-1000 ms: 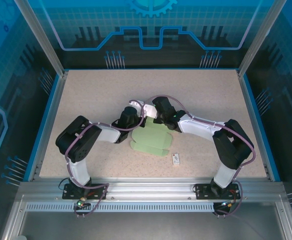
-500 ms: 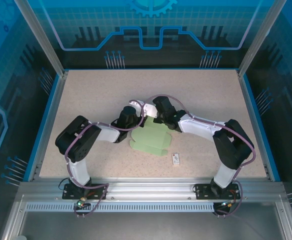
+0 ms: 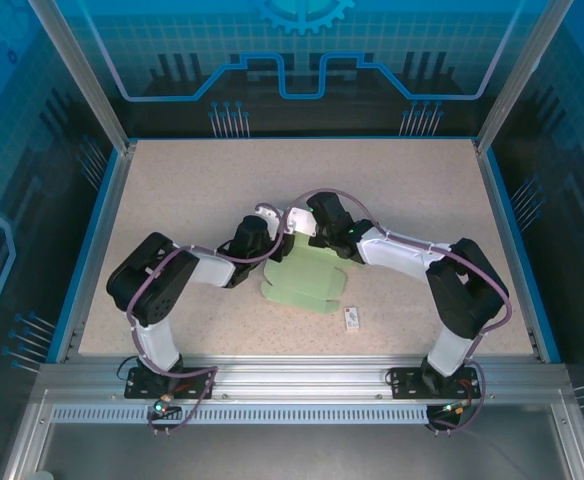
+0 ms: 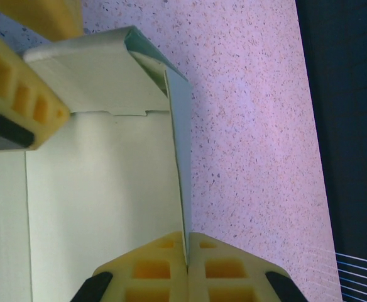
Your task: Fold the paper box
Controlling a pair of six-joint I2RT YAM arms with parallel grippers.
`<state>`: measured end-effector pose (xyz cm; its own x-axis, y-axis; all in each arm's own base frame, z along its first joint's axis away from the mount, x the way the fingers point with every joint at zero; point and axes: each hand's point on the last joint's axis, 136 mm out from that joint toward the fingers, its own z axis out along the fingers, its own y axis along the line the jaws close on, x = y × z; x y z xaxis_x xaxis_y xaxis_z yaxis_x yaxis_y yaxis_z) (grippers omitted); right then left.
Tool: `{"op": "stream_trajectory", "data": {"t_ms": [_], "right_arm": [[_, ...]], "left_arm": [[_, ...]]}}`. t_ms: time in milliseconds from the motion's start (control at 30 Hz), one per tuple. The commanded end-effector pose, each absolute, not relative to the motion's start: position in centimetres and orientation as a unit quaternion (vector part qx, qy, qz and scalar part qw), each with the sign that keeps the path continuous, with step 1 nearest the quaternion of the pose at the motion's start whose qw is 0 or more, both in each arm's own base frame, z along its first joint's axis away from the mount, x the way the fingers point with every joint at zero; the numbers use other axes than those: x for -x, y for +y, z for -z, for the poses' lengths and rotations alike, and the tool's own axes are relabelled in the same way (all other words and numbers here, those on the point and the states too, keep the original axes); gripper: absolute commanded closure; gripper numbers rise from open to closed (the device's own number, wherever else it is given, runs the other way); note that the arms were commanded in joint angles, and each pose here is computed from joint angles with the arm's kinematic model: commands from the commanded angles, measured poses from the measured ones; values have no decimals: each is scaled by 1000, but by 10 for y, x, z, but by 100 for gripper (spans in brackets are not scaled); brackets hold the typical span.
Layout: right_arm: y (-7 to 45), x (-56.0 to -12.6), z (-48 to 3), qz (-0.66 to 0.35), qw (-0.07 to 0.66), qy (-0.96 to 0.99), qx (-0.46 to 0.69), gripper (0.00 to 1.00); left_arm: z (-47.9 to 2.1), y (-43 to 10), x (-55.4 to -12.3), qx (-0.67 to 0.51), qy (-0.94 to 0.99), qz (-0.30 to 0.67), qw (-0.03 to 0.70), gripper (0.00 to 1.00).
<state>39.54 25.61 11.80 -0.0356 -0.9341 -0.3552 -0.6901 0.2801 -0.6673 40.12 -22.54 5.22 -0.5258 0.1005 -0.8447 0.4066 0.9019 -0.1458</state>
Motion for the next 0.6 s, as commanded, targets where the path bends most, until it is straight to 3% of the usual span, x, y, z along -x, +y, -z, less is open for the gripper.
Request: {"op": "stream_trajectory", "data": {"t_ms": [0,100,567], "right_arm": [[246,-401,-129,169,389,712,559,100],[246,-400,-130,167,389,712,561,100],[254,-390,-125,149,385,709,571,100]], "left_arm": [[-45,-216,-393,-136,870,166,444,51],[-43,-212,-395,-133,872,155,446,52],[-53,-185,-420,-43,870,88,483,76]]}}
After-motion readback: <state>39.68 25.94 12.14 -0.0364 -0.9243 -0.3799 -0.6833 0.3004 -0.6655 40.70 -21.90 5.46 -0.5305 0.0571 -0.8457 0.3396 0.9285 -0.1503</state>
